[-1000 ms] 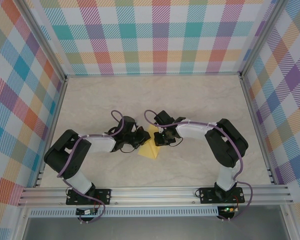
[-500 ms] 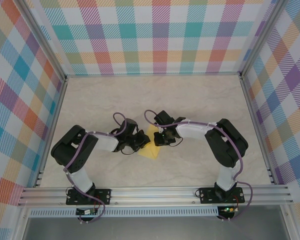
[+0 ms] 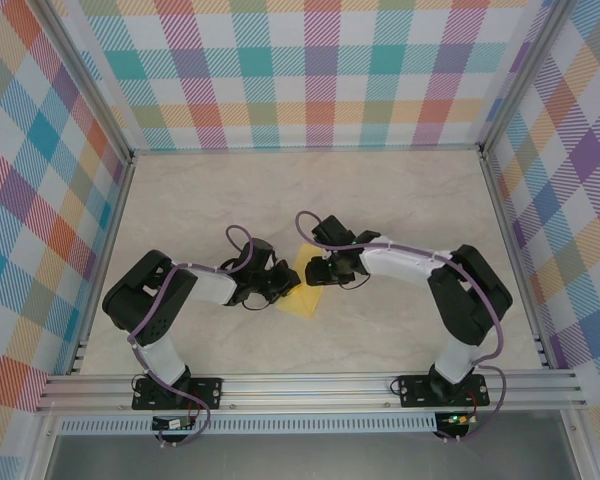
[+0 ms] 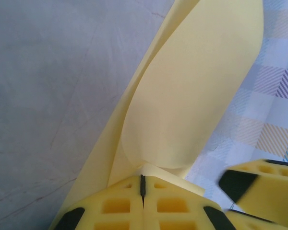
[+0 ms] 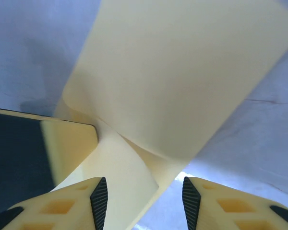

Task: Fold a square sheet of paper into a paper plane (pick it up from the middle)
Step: Fold the triangle a second time at the center of the table.

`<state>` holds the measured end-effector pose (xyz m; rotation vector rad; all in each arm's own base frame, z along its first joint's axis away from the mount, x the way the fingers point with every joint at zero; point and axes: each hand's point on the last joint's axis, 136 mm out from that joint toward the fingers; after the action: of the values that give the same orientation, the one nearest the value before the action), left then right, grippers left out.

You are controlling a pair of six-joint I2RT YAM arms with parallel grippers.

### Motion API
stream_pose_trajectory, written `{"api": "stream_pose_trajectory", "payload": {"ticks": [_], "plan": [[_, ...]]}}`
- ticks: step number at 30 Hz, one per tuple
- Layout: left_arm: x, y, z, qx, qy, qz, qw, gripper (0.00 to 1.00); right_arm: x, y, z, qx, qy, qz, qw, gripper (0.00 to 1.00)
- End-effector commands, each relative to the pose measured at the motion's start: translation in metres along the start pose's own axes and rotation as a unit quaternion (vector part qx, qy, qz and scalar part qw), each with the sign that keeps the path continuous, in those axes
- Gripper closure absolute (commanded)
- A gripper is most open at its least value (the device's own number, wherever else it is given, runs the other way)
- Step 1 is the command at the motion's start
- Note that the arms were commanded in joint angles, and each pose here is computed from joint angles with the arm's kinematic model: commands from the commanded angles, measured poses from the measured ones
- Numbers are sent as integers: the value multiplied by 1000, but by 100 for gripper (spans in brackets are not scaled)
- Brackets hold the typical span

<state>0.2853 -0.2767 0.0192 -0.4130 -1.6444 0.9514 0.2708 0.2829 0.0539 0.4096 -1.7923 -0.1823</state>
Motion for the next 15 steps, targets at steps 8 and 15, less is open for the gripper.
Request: {"api": "stream_pose_trajectory", "payload": {"ticks": [8, 15], "plan": [[-1, 35, 7, 12, 7, -54, 998, 100, 19, 53, 23, -70, 39, -164, 983, 81], [-2, 35, 8, 11, 9, -54, 998, 100, -3, 79, 39, -83, 80, -189, 975, 89]]}}
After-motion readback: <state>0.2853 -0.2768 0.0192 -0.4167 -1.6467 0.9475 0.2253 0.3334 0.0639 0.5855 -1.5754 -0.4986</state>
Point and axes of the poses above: each hand's point on the last joint's axis, 136 mm out from that joint toward the fingers, its own x axis back along the fingers, its own y axis along the line the jaws close on, z = x × y, and after that the axes turned 3 degrees about -x, right-handed
